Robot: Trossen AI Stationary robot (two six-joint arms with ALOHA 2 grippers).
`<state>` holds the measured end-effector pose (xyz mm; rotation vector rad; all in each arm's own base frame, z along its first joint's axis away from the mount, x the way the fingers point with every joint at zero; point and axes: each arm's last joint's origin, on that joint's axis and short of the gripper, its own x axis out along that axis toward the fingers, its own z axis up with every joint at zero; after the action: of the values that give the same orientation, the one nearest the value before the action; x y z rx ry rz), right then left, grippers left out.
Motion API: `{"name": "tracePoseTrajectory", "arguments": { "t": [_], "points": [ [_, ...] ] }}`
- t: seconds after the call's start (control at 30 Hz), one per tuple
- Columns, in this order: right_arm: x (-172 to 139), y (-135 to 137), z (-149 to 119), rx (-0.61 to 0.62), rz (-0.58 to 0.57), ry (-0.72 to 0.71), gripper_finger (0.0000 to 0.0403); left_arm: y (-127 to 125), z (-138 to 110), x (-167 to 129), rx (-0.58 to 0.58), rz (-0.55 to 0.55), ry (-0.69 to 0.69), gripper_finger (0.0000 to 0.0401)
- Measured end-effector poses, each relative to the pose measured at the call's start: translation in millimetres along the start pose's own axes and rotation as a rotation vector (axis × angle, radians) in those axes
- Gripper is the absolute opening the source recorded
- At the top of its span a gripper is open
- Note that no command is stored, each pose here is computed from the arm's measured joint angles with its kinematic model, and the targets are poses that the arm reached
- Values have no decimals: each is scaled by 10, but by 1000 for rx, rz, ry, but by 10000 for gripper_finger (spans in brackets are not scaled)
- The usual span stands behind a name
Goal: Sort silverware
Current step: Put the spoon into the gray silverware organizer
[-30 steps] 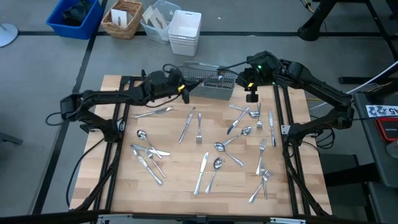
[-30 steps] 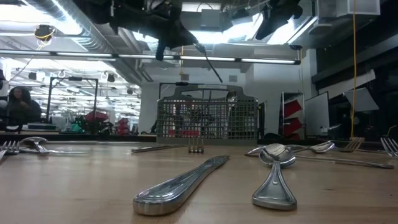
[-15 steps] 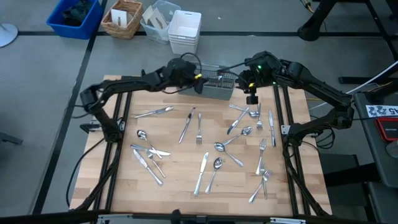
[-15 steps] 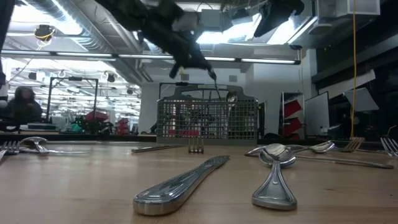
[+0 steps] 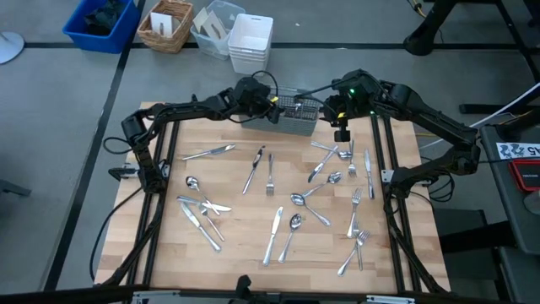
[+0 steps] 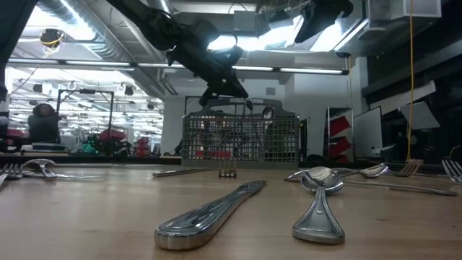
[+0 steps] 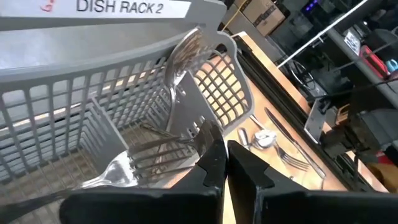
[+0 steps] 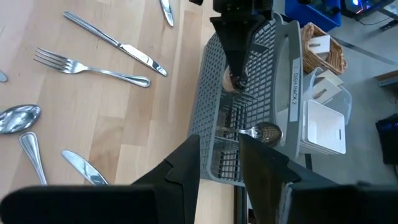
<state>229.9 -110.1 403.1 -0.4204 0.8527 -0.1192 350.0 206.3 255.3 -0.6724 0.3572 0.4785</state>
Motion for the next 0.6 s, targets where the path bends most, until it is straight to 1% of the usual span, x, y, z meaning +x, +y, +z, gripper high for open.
{"name": "tracePoseTrajectory", "arguments": {
  "t": [0.1, 0.2, 0.27, 0.4, 0.47, 0.6],
  "points": [
    [0, 0, 0, 0, 0, 0, 115, 1, -2, 0, 36, 1, 2, 19],
    [0, 0, 0, 0, 2, -1, 115, 0, 1, 0, 56, 1, -2, 44],
    [18, 5, 6, 0, 28, -15, 115, 0, 1, 0, 68, 1, -1, 64],
    [55, 31, 19, 3, 115, -57, 115, -7, 16, 0, 89, -7, -17, 98],
    [81, 52, 18, 8, 184, -78, 115, -19, 32, -30, 102, -10, -20, 108],
    [168, 96, 14, 45, 326, -99, 115, -104, 94, -177, 202, -73, -14, 115]
  ]
}}
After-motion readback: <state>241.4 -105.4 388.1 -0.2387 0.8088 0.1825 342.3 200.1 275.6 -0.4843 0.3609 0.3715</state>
